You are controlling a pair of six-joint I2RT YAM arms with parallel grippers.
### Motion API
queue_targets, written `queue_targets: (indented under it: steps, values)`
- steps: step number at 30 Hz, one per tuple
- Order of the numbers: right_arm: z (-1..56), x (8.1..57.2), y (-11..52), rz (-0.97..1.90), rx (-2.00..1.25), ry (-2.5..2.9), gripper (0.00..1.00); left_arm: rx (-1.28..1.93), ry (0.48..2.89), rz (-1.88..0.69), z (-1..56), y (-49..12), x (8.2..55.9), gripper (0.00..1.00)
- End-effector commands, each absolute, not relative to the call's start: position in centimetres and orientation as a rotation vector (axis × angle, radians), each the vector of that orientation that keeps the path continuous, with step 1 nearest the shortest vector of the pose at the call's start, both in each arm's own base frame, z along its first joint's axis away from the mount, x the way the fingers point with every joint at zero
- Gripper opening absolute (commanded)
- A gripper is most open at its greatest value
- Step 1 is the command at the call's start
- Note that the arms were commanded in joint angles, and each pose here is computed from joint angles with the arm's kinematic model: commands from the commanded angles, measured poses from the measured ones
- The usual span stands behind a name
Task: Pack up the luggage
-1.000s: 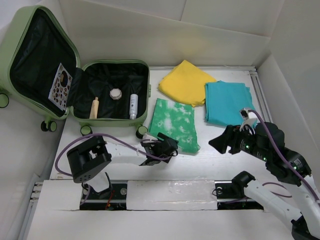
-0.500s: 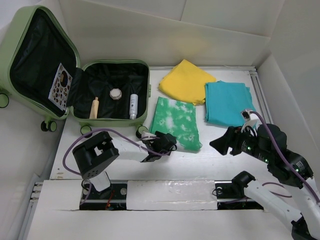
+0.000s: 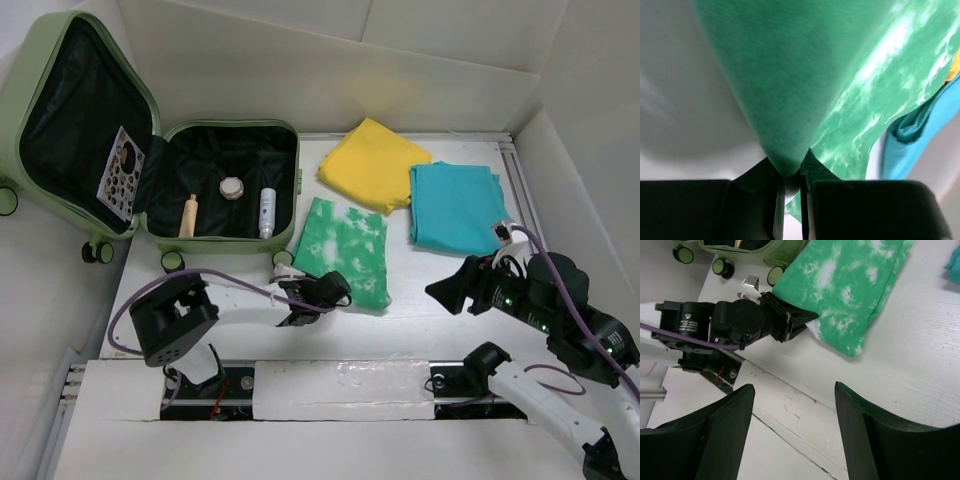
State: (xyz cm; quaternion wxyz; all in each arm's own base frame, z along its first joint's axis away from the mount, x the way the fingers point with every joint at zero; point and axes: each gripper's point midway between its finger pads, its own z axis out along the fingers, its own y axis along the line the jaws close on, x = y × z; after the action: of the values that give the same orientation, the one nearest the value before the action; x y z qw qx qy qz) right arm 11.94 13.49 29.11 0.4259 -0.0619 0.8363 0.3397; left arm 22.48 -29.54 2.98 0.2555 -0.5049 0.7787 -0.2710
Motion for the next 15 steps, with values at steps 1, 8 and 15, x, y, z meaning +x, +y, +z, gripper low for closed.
queue_targets:
  steps: [1,8,15]
  values:
    - [31.6,11.4,13.1,0.864,-0.178,2.012,0.71,-1.258,2.023,-0.532,7.6,-26.3,22.1,0.0]
    - [34.2,11.5,13.2,0.888,-0.17,1.96,0.72,-0.971,1.916,-0.735,22.3,-27.0,22.7,0.0]
    - [35.5,12.9,14.2,0.896,-0.17,1.936,0.72,-0.809,1.705,-0.873,37.2,-24.4,28.1,0.0]
